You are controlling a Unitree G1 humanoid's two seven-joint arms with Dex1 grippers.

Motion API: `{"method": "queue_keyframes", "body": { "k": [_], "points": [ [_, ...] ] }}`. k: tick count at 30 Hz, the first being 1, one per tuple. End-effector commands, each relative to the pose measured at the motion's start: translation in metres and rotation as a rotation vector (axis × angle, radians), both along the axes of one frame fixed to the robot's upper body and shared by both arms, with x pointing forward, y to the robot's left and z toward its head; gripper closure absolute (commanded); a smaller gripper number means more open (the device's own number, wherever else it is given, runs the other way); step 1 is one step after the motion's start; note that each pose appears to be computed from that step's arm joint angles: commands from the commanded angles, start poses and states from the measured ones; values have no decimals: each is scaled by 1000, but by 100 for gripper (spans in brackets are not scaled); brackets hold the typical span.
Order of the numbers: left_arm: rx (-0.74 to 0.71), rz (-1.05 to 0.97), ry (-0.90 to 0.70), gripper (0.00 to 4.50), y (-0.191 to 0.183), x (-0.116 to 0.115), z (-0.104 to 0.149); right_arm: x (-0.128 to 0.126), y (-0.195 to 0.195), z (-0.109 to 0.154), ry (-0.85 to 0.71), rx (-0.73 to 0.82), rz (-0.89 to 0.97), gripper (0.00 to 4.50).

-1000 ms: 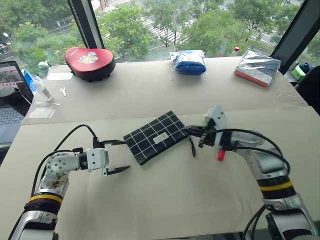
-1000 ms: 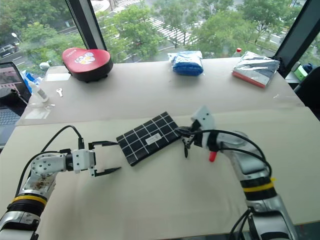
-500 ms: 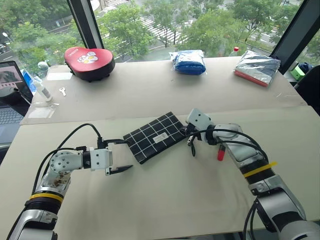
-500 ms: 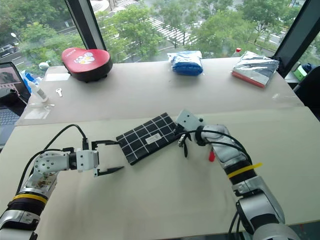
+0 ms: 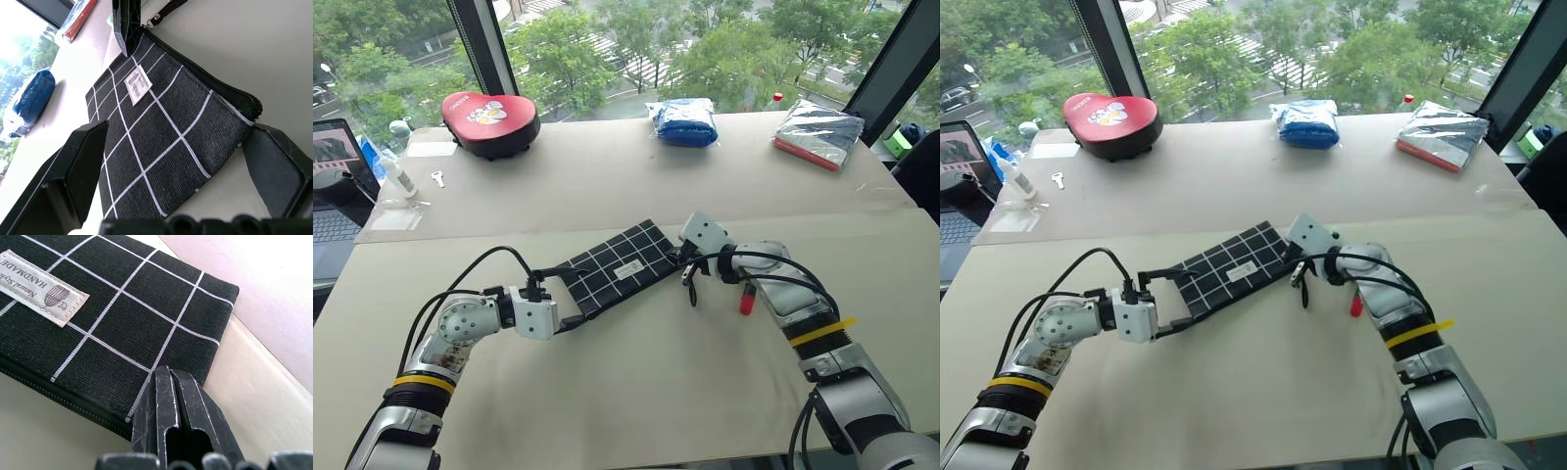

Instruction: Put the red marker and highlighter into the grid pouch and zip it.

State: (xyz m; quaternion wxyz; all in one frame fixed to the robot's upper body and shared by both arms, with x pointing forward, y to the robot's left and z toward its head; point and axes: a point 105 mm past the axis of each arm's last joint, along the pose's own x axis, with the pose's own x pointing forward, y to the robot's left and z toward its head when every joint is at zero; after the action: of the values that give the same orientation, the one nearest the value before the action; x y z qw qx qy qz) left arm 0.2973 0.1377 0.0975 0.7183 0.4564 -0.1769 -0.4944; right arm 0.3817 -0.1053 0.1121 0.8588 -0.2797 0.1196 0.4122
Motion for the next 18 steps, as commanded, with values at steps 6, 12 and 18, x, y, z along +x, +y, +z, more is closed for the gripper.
{"method": "queue_keyframes", "body": {
  "k": [6, 12, 18],
  "points": [
    [-22, -45, -32, 0, -24, 1, 0, -10, -3, -16, 61, -7, -13, 445],
    [-27, -58, 9, 107, -27, 1, -4, -12, -6, -17, 67, -4, -25, 450],
    [-41, -64, 23, 334, -28, 0, -1, -13, -7, -18, 71, -6, -30, 450]
  ]
}}
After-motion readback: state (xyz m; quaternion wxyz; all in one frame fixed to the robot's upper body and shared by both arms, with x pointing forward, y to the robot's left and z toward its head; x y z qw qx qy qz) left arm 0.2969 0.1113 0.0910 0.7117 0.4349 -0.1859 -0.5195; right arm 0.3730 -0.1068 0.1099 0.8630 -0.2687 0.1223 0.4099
